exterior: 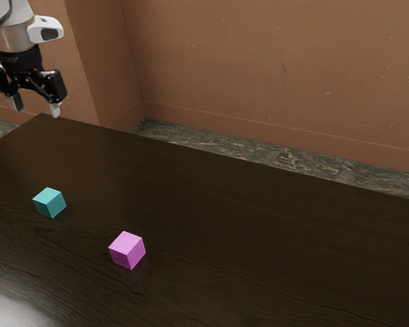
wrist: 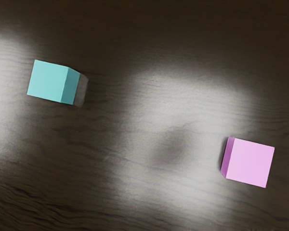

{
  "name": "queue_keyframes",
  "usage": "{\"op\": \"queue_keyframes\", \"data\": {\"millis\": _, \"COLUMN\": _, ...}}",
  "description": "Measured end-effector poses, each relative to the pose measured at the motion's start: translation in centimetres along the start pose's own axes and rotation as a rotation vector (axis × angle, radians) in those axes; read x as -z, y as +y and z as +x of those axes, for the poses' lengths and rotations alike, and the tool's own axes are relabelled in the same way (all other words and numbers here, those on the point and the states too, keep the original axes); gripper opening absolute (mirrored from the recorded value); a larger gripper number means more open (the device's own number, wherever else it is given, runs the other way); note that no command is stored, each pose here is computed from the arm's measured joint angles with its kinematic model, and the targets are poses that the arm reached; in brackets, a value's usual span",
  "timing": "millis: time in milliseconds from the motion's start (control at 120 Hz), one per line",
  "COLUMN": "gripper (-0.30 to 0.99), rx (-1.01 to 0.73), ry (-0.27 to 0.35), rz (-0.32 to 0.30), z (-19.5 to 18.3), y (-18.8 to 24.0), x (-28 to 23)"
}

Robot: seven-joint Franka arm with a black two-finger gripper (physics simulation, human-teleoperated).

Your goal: Pick up the blue block with one arm, and put the blue block on the pink block with one arm

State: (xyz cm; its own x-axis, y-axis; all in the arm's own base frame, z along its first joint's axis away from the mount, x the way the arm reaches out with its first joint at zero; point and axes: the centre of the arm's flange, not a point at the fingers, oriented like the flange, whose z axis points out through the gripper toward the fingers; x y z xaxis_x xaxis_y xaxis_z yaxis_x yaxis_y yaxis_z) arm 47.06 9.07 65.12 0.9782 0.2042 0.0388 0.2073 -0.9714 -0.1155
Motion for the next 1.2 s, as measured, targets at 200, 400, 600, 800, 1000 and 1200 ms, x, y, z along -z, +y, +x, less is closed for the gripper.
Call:
{"op": "queue_keyframes", "data": {"millis": 200, "gripper": 0.69, "rx": 0.091, "ry": 0.004, "rz": 0.016, "z": 0.4, "y": -3.7, "x": -0.8}}
{"op": "queue_keyframes", "data": {"millis": 400, "gripper": 0.69, "rx": 0.236, "ry": -0.186, "rz": 0.008, "z": 1.5, "y": -9.2, "x": -15.2}}
{"op": "queue_keyframes", "data": {"millis": 600, "gripper": 0.69, "rx": 0.248, "ry": -0.139, "rz": -0.041, "z": 4.0, "y": -12.0, "x": -24.1}}
{"op": "queue_keyframes", "data": {"millis": 800, "gripper": 0.69, "rx": 0.176, "ry": -0.035, "rz": -0.048, "z": 6.1, "y": -13.2, "x": -27.9}}
{"op": "queue_keyframes", "data": {"millis": 1000, "gripper": 0.69, "rx": 0.109, "ry": -0.006, "rz": -0.067, "z": 4.3, "y": -15.6, "x": -33.4}}
{"op": "queue_keyframes", "data": {"millis": 1200, "gripper": 0.69, "rx": 0.021, "ry": 0.064, "rz": -0.051, "z": 4.4, "y": -16.9, "x": -35.4}}
